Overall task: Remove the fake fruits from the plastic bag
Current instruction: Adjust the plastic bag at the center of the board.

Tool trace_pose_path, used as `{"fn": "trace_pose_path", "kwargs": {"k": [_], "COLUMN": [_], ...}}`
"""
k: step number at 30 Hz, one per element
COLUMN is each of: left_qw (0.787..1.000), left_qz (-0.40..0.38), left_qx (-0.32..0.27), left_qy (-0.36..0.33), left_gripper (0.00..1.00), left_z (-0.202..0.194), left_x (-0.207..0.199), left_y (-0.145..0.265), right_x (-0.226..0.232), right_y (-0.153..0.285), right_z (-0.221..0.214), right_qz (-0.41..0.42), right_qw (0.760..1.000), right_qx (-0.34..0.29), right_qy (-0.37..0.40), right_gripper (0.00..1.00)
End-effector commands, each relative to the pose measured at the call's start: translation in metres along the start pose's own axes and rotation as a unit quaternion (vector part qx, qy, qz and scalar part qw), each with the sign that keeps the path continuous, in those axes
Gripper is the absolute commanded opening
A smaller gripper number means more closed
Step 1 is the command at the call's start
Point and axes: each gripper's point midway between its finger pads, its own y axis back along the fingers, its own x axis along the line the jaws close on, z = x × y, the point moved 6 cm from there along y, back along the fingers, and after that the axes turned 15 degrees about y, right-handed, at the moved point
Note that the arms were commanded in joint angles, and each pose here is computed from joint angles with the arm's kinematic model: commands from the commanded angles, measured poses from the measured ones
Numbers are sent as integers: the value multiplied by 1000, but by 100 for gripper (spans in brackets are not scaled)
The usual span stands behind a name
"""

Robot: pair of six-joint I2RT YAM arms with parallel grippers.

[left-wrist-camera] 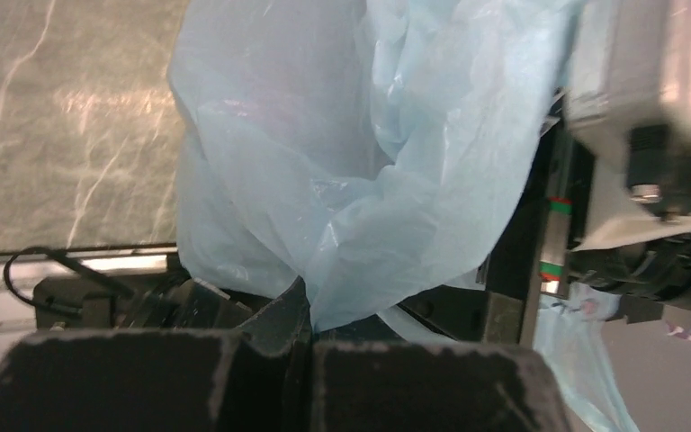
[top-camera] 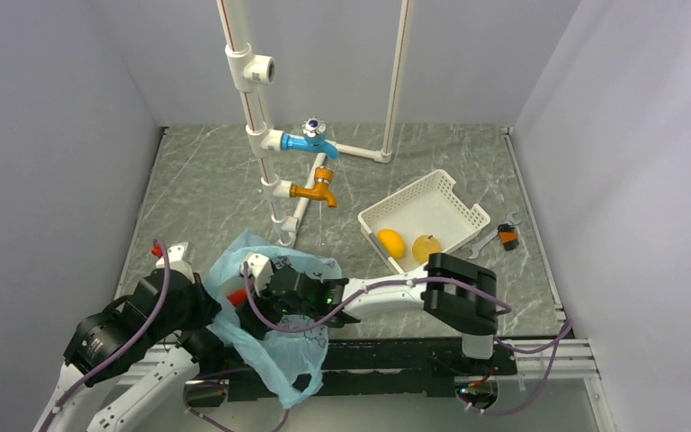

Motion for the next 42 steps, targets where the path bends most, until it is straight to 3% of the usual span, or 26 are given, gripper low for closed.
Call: {"fn": "trace_pose_path", "kwargs": {"k": [1, 9, 16, 21, 24, 29, 37, 40, 42], "left_qw": [998, 999, 998, 999, 997, 990, 967, 954, 953], "left_qz": [64, 34, 44, -1, -66, -139, -234, -278, -274], "left_qx": [12, -12, -10, -8, -5, 13, 88, 93, 85], "left_qy": [23, 38, 40, 51, 39, -3, -44, -70, -100], "left_gripper": [0, 0, 0, 0, 0, 0, 0, 0, 0], "left_z": [-11, -16, -20, -20, -12, 10, 32, 38, 42], "left_x": [23, 34, 44, 34, 6, -52, -148, -187, -205], "left_y": [1, 10, 19, 20, 17, -1, -43, -38, -28], "right_x": [9, -20, -18, -12, -30, -67, -112, -121, -118], "right_y": [-18, -42, -55, -32, -15, 36, 125, 149, 156], "right_z": [43, 31, 0, -16, -21, -46, -71, -64, -53], "right_qz": [-12, -117, -117, -100, -165, -310, -414, -423, -402], "right_qw": [998, 992, 991, 994, 985, 947, 899, 896, 909], "right_qx": [-63, 0, 43, 38, 44, 52, 19, 2, -13], "right_qy": [-7, 47, 38, 11, -19, -69, -144, -139, -113], "right_gripper": [99, 99, 99, 99, 99, 99, 99, 99, 99]}}
